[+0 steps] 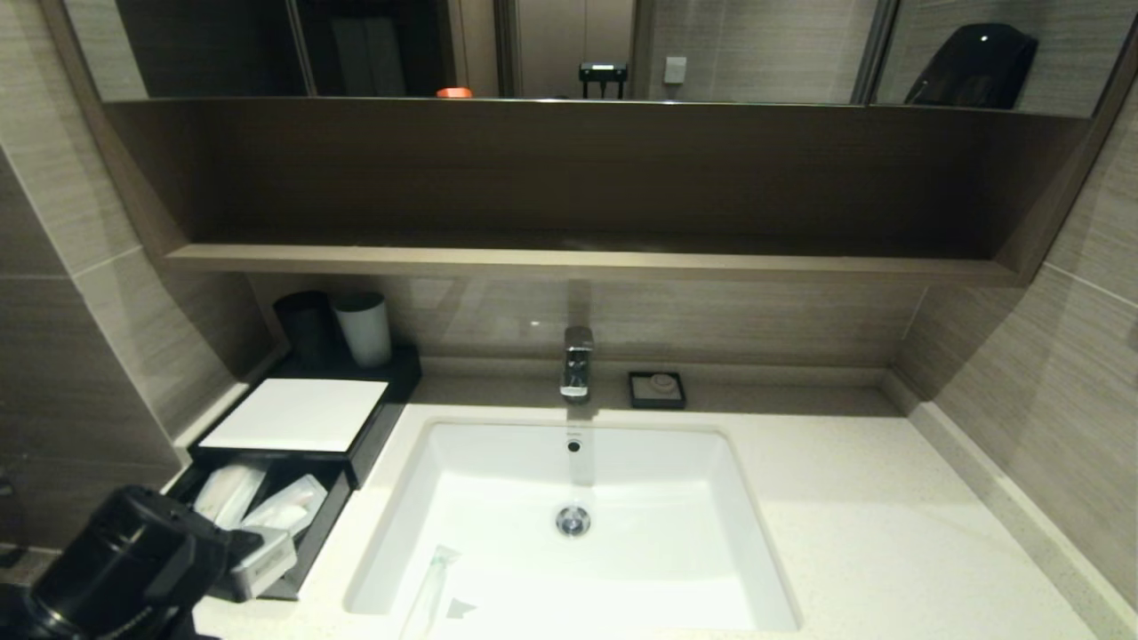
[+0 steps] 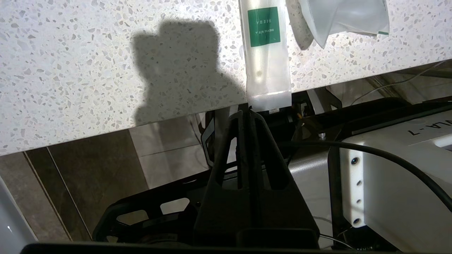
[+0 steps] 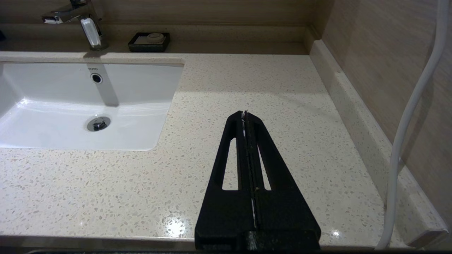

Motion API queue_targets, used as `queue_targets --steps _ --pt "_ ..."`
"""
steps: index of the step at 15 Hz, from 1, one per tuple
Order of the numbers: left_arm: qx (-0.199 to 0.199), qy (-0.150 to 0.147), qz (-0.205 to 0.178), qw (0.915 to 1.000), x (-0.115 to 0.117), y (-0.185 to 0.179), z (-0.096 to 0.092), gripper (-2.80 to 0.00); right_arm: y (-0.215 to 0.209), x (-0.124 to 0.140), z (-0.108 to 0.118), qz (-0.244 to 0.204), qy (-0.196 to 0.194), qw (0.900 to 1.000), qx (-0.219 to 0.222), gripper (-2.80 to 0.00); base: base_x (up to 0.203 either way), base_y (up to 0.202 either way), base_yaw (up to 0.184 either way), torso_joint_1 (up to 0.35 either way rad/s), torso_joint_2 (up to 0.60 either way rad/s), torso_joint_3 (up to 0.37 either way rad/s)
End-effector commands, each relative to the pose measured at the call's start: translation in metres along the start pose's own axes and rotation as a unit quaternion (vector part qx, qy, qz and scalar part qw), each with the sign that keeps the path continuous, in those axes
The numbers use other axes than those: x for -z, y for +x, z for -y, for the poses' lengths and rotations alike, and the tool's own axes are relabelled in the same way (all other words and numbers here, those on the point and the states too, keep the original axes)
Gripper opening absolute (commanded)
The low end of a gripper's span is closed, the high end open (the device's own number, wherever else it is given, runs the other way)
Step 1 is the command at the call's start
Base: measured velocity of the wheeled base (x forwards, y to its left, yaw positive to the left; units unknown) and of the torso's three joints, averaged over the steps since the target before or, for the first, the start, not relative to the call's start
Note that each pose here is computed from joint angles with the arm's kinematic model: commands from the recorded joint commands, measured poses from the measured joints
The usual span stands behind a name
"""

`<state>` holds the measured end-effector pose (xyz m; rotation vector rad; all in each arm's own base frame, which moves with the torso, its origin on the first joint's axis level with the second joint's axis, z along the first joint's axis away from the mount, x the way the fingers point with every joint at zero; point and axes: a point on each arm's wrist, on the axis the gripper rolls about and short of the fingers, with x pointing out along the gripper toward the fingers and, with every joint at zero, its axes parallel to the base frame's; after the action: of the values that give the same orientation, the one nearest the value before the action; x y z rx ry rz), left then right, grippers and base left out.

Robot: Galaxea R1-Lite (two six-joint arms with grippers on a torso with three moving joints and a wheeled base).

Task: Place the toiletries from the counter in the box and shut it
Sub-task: Pick up the bathroom toiletry

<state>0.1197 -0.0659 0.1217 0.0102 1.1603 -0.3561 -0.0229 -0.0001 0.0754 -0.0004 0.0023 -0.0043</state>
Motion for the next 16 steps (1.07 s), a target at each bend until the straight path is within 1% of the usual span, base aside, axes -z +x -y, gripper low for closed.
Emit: queue_targets --steps 1,3,5,7,14,16 --pt "-0.003 0.002 -0.02 0.9998 -0.001 0.007 0.002 -2.8 0.0 0.0 0.0 0.0 0.0 1.0 0.0 -2.8 0.0 0.0 0.0 0.0 0.0 0.0" --pt "-0.011 0.001 -0.03 0.9995 -0.003 0.013 0.006 -2.8 0.0 0.0 0.0 0.0 0.0 1.0 0.0 -2.8 0.0 0.0 0.0 0.0 0.0 0.0" --pt "-0.031 0.004 -0.027 0.9992 -0.003 0.021 0.013 -2.8 0.0 0.0 0.0 0.0 -0.001 1.0 0.0 -2.8 0.0 0.0 0.0 0.0 0.0 0.0" --pt "-0.041 0.003 -0.028 0.9988 -0.002 0.026 0.019 -2.8 0.0 0.0 0.0 0.0 -0.001 1.0 0.0 -2.8 0.0 0.0 0.0 0.0 0.0 0.0" --pt "-0.048 0.004 -0.044 0.9979 -0.002 0.034 0.019 -2.8 0.0 0.0 0.0 0.0 -0.001 1.0 0.0 -2.8 0.0 0.0 0.0 0.0 0.0 0.0" --pt "-0.044 0.003 -0.034 0.9985 -0.003 0.033 0.019 -2.8 0.0 0.0 0.0 0.0 0.0 1.0 0.0 -2.8 0.0 0.0 0.0 0.0 0.0 0.0"
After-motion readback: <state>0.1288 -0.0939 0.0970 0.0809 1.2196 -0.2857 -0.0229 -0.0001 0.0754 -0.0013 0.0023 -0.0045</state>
